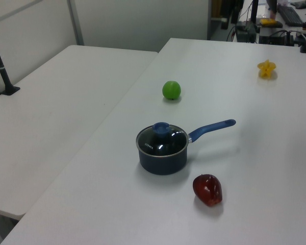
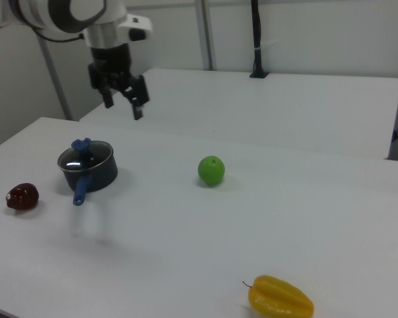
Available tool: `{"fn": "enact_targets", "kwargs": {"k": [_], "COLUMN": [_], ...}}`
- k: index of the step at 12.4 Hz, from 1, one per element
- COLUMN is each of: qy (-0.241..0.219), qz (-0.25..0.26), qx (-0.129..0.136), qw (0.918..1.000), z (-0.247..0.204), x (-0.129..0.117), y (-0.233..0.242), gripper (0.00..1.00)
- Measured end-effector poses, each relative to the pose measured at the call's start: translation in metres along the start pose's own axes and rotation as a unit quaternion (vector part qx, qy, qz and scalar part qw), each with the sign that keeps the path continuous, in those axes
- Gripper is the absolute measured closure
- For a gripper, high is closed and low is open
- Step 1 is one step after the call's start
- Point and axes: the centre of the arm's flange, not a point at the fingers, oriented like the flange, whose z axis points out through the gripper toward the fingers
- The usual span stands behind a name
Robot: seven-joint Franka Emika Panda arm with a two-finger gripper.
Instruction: Open lid
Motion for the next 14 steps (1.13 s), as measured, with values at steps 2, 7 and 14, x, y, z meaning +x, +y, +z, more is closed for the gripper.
{"fn": "enact_targets", "kwargs": {"k": [2,7,14], "qy": [0.007,0.009,0.031], "qz": [0.049,0.236,0.342], "qx": [0.005,0.018,-0.004], "qw": [0.9987,0.9716,0.9392], "z": [0.025,0.112,0.178], "x": [0.007,0.030,0.032], "y": [-0.064,-0.169,-0.253], "gripper": [0.00,0.00,0.00]}}
